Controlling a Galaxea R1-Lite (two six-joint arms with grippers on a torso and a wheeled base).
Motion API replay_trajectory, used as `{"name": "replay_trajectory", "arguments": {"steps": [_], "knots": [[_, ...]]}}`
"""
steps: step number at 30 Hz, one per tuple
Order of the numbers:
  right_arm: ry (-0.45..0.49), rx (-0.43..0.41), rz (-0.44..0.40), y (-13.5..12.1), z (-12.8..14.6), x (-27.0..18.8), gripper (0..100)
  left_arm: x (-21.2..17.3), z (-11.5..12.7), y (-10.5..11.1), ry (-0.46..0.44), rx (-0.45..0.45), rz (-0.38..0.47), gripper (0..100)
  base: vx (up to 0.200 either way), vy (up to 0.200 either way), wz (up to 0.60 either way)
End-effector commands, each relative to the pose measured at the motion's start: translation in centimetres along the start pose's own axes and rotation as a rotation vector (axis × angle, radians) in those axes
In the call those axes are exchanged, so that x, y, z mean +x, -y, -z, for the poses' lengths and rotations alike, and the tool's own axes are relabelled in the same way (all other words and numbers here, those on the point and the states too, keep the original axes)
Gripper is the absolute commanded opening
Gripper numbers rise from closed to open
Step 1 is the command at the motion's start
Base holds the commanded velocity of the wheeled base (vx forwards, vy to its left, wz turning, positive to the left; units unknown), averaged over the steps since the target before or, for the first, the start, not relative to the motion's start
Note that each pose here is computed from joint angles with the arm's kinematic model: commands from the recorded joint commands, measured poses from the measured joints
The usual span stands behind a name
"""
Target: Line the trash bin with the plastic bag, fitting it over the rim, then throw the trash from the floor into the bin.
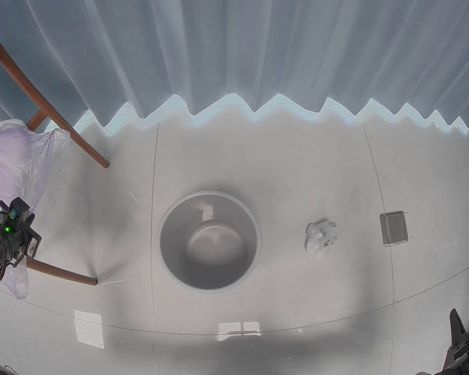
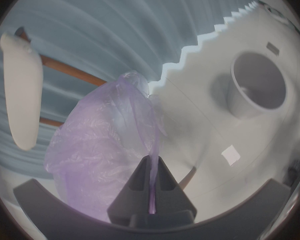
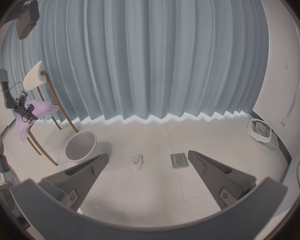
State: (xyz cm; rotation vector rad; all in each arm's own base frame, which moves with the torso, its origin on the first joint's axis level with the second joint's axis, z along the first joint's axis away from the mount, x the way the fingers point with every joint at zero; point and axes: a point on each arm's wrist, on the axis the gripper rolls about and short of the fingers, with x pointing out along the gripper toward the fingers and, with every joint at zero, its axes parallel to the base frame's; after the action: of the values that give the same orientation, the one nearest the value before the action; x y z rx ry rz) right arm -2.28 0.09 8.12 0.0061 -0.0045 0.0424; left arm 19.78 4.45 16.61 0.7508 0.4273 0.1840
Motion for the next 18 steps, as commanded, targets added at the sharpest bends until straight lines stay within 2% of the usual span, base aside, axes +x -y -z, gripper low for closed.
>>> {"name": "replay_trajectory", "arguments": {"steps": [1,4,5,7,8,9,15,16,18], "knots": [[0.000,0.000,-0.001,0.0,0.5,0.0,100,-1.4,-0.5,-0.6,0.074,-0.150,-0.004,0,0.000,0.000,0.00],[0.000,0.000,-0.001,0.0,0.5,0.0,100,-2.3,-0.7,-1.0,0.126,-0.236,0.011,0,0.000,0.000,0.00],[0.000,0.000,-0.001,0.0,0.5,0.0,100,-2.3,-0.7,-1.0,0.129,-0.241,0.013,0,0.000,0.000,0.00],[0.000,0.000,-0.001,0.0,0.5,0.0,100,-3.1,-0.6,-0.8,0.171,-0.366,0.075,0,0.000,0.000,0.00],[0.000,0.000,-0.001,0.0,0.5,0.0,100,-3.1,-0.6,-0.8,0.173,-0.374,0.078,0,0.000,0.000,0.00],[-0.002,0.000,-0.001,0.0,0.5,0.0,100,-3.7,-0.6,-0.9,0.183,-0.459,0.090,0,0.000,0.000,0.00],[0.000,0.000,-0.001,0.0,0.5,0.0,100,-5.2,-0.6,-1.0,0.199,-0.734,0.133,0,0.000,0.000,0.00],[-0.002,0.000,-0.001,0.0,0.5,0.0,100,-5.4,-0.5,-0.9,0.203,-0.761,0.152,0,0.000,0.000,0.00],[-0.002,0.000,-0.001,0.0,0.5,0.0,100,-5.4,-0.5,-0.9,0.203,-0.761,0.152,0,0.000,0.000,0.00]]}}
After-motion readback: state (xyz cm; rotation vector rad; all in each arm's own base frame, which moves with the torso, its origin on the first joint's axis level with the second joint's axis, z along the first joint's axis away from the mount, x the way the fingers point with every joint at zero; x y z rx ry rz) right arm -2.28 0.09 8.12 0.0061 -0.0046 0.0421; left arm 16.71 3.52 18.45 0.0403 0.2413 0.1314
